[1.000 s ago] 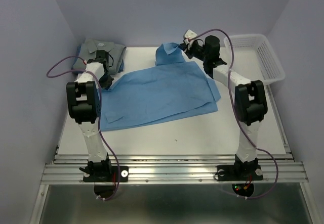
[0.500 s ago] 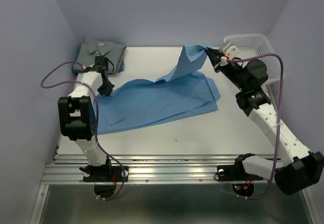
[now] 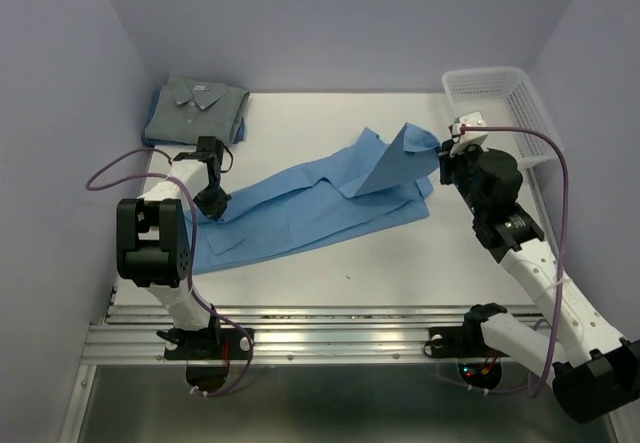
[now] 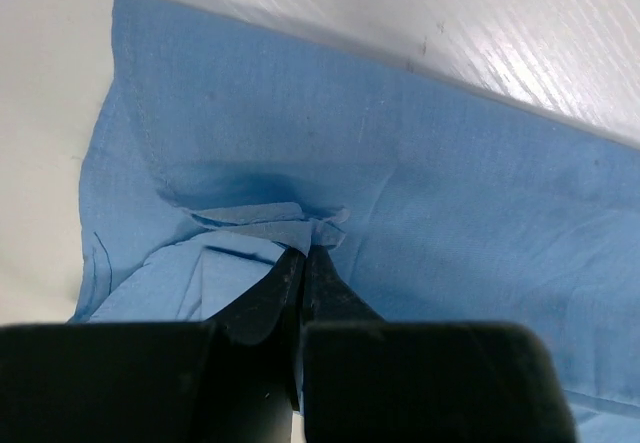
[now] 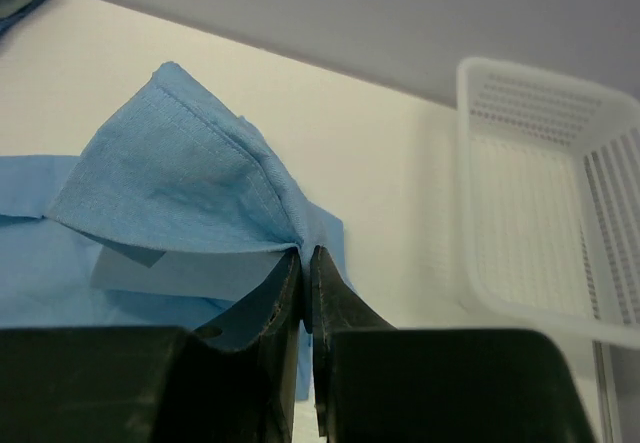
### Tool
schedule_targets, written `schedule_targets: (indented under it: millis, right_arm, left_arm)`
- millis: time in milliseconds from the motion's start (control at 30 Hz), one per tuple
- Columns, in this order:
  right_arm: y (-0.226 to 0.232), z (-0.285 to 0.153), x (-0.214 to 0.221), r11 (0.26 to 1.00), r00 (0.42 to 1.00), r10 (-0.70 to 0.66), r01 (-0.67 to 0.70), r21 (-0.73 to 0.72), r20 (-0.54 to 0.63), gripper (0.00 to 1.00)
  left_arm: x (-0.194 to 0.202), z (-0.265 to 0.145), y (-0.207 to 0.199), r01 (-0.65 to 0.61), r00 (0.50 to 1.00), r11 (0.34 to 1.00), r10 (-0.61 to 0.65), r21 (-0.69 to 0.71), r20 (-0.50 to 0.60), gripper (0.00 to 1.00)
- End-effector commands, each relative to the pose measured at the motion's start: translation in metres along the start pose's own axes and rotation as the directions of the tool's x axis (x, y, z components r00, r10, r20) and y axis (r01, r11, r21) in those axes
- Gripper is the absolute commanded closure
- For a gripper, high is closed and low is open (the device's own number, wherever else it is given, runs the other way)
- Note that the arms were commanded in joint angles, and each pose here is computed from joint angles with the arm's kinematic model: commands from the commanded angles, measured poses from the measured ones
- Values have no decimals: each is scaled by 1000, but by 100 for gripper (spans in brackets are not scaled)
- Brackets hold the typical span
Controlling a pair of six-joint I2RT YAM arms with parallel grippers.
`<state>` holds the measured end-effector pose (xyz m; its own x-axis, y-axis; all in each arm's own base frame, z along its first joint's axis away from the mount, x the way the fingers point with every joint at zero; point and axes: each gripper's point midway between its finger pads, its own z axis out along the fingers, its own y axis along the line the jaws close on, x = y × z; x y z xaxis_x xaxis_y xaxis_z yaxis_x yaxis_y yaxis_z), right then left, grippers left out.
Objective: Fold and stack the long sleeve shirts
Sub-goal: Fold the shirt
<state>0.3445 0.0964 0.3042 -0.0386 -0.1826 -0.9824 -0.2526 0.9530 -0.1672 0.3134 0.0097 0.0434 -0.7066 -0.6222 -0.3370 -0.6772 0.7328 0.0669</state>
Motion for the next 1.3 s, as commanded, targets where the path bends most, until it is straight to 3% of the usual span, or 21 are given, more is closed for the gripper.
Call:
schedule_targets:
  millis: [0,167,367,533,633,733,800,833,967,1067,1167,1267]
  right_arm:
    - [-38,-31,5,964,990,135,-123,234,-33,99]
    - [-17,-37,2,988,992,116,-111,106,-47,99]
    - [-17,-46,-16,988,991,130,-128,87,-20,99]
    - [-14,-51,6,986,985,146,-138,92,-91,99]
    - [-12,-56,22,985,978,154,-142,96,-140,99]
    - [-10,-62,30,985,973,162,-148,94,-165,99]
    - [-10,-65,29,985,975,159,-146,89,-155,99]
    - [-11,-66,28,985,976,159,-147,92,-150,99]
    - [-10,-68,23,990,983,129,-120,73,-129,99]
    - [2,-57,-2,999,999,44,-44,-32,-10,99]
    - [13,-46,-37,993,991,54,-41,-109,122,99]
    - [41,-29,-39,967,992,54,-23,-254,114,99]
  left_arm:
    - [-8,-9,14,28,999,998,-26,-60,34,100]
    - [-19,-24,16,21,998,998,-17,-66,60,100]
    - [-17,-30,21,9,998,998,-5,-69,61,97]
    - [5,-19,31,-8,1000,997,9,-76,15,75]
    - [14,-17,39,-13,1000,996,13,-93,-2,50]
    - [15,-26,39,-12,1000,998,13,-61,2,35]
    - [8,-41,33,-3,999,1000,3,-5,32,6]
    - [6,-48,29,-5,999,1000,4,27,33,1]
    - [-12,-77,17,6,995,993,-18,119,96,1]
    - [-17,-84,-3,-6,995,975,-18,224,103,1]
    - [-8,-79,-20,-36,997,952,15,305,70,1]
    - [-1,-63,-35,-40,999,934,29,356,36,1]
